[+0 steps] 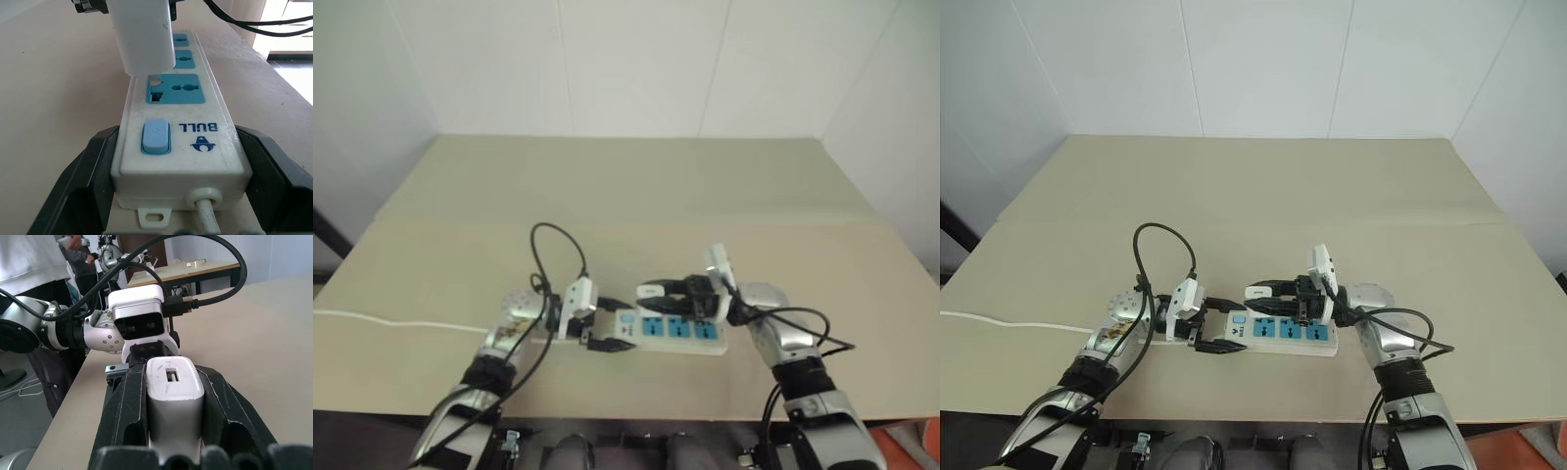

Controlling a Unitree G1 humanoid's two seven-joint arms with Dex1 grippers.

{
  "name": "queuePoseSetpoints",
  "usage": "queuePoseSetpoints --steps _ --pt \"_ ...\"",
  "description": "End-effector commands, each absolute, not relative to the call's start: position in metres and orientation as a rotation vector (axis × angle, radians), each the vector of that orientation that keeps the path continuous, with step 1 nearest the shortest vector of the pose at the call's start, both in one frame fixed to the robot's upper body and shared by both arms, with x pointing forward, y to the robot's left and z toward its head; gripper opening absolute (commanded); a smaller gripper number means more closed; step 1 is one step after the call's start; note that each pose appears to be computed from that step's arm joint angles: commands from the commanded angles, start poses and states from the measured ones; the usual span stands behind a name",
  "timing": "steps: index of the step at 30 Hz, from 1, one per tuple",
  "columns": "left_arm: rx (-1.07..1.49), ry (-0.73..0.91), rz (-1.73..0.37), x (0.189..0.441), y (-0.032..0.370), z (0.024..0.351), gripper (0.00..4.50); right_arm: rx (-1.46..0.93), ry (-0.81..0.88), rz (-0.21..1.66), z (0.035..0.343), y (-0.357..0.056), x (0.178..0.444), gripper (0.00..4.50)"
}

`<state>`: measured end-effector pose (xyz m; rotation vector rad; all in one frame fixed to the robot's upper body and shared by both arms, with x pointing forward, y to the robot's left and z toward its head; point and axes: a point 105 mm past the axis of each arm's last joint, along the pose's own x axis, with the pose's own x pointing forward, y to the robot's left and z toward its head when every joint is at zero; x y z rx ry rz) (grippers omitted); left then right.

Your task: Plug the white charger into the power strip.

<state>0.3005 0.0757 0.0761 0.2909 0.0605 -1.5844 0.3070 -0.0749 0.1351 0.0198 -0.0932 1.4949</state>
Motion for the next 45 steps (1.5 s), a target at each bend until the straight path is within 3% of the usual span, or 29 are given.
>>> queuePoseSetpoints --steps 1,22,45 --pt "0.299 0.137 -1.605 0.295 0.081 0.064 3.26 -0.007 -0.14 1.488 0.143 -0.08 0.306 1.12" --pt "0.296 0.141 -1.604 0.295 0.08 0.063 3.26 -0.037 -0.112 1.464 0.127 -0.078 0.306 1.12" --pt "0.298 0.138 -1.605 0.297 0.08 0.063 3.26 -0.107 -0.114 1.422 0.119 -0.104 0.3 1.12"
